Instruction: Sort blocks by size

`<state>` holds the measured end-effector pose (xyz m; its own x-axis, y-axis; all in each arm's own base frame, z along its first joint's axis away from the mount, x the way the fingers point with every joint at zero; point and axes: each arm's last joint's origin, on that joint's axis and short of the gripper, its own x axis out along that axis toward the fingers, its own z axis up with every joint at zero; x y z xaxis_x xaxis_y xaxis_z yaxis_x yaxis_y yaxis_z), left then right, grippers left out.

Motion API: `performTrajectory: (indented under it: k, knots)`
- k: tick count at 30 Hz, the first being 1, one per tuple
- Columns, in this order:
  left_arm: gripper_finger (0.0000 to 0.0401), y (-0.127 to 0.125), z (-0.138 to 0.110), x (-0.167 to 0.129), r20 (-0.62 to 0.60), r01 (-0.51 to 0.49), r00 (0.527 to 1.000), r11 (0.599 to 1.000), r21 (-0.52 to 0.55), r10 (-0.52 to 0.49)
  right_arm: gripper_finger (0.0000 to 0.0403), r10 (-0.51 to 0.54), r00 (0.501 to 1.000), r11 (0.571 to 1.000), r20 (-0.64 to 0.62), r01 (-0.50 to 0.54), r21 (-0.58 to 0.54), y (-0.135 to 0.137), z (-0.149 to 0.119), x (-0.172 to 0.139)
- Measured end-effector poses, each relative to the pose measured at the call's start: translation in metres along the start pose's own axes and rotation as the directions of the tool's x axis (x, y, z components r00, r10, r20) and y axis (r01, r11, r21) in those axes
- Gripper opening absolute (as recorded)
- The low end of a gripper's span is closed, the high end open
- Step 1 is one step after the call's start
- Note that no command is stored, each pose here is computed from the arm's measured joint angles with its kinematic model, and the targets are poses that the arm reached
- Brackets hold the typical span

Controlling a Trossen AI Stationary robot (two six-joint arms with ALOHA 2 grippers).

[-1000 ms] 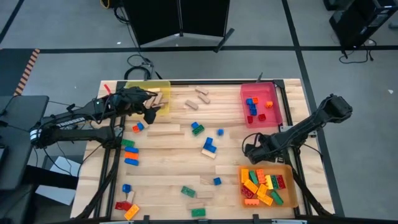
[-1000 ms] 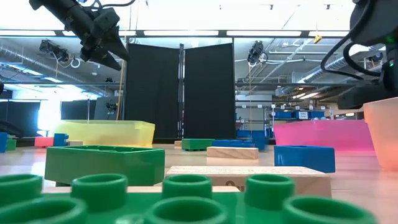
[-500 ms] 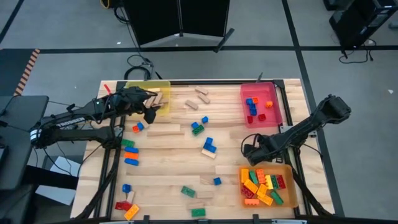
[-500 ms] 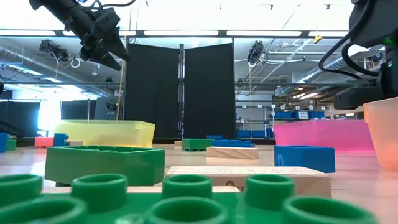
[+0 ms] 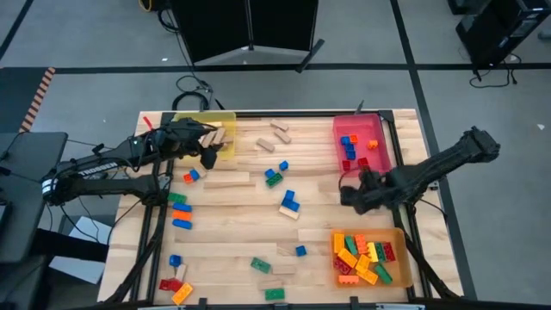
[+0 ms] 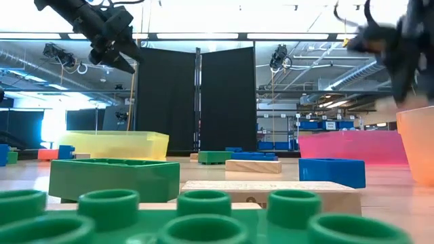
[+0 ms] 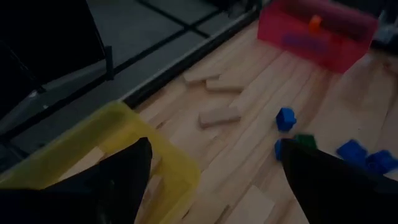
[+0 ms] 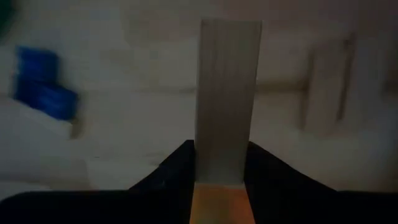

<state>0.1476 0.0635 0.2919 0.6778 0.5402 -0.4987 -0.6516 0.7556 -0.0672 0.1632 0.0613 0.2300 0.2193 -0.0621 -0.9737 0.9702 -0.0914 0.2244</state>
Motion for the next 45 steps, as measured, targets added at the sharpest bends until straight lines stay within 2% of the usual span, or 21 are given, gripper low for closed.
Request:
performTrajectory:
  k: [4, 7, 13, 15, 20, 24, 28, 31, 32, 38, 41, 45]
  knots:
    - [0.0357, -0.001, 0.008, 0.000, 0.086, -0.023, 0.996, 0.999, -0.024, 0.025, 0.0121, 0.026, 0.992, 0.998, 0.125, -0.019, -0.055, 0.006, 0.023, -0.041]
    - [0.0357, 0.000, 0.013, -0.001, 0.138, -0.044, 0.989, 0.998, -0.037, 0.049, 0.0121, -0.012, 0.976, 0.995, 0.217, 0.033, -0.091, 0.006, 0.047, -0.057]
    - [0.0357, -0.001, 0.015, 0.003, 0.149, -0.064, 0.986, 0.997, -0.047, 0.070, 0.0121, -0.061, 0.961, 0.974, 0.271, 0.117, -0.196, 0.008, 0.098, -0.053]
    - [0.0357, -0.002, 0.014, 0.007, 0.136, -0.068, 0.988, 0.997, -0.043, 0.073, 0.0121, -0.051, 0.964, 0.964, 0.261, 0.116, -0.239, 0.009, 0.115, -0.046]
    - [0.0357, -0.005, 0.012, 0.013, 0.110, -0.071, 0.991, 0.996, -0.063, 0.077, 0.0121, 0.100, 0.963, 0.947, 0.249, -0.015, -0.321, 0.018, 0.147, -0.040]
    - [0.0357, -0.005, 0.012, 0.014, 0.113, -0.085, 0.989, 0.993, -0.084, 0.095, 0.0121, 0.269, 0.928, 0.904, 0.256, -0.152, -0.399, 0.034, 0.168, -0.039]
    - [0.0357, -0.004, 0.012, 0.014, 0.114, -0.098, 0.988, 0.991, -0.086, 0.108, 0.0121, 0.421, 0.883, 0.831, 0.207, -0.283, -0.479, 0.060, 0.188, -0.031]
    - [0.0357, -0.004, 0.012, 0.014, 0.116, -0.105, 0.987, 0.991, -0.088, 0.115, 0.0121, 0.432, 0.885, 0.785, 0.174, -0.273, -0.556, 0.084, 0.198, -0.027]
    - [0.0357, -0.004, 0.013, 0.014, 0.120, -0.105, 0.986, 0.990, -0.089, 0.115, 0.0121, 0.435, 0.885, 0.756, 0.166, -0.259, -0.601, 0.093, 0.201, -0.027]
    - [0.0357, -0.007, 0.019, 0.018, 0.171, -0.057, 0.982, 0.987, -0.149, 0.082, 0.0121, 0.494, 0.862, 0.521, 0.117, -0.185, -0.833, 0.154, 0.204, -0.035]
    - [0.0357, -0.010, 0.026, 0.021, 0.230, -0.008, 0.971, 0.969, -0.248, 0.067, 0.0121, 0.533, 0.840, 0.408, 0.105, -0.147, -0.901, 0.182, 0.201, -0.040]
    - [0.0357, -0.014, 0.032, 0.029, 0.284, 0.040, 0.957, 0.946, -0.322, 0.056, 0.0121, 0.596, 0.798, 0.289, 0.083, -0.117, -0.950, 0.213, 0.196, -0.044]
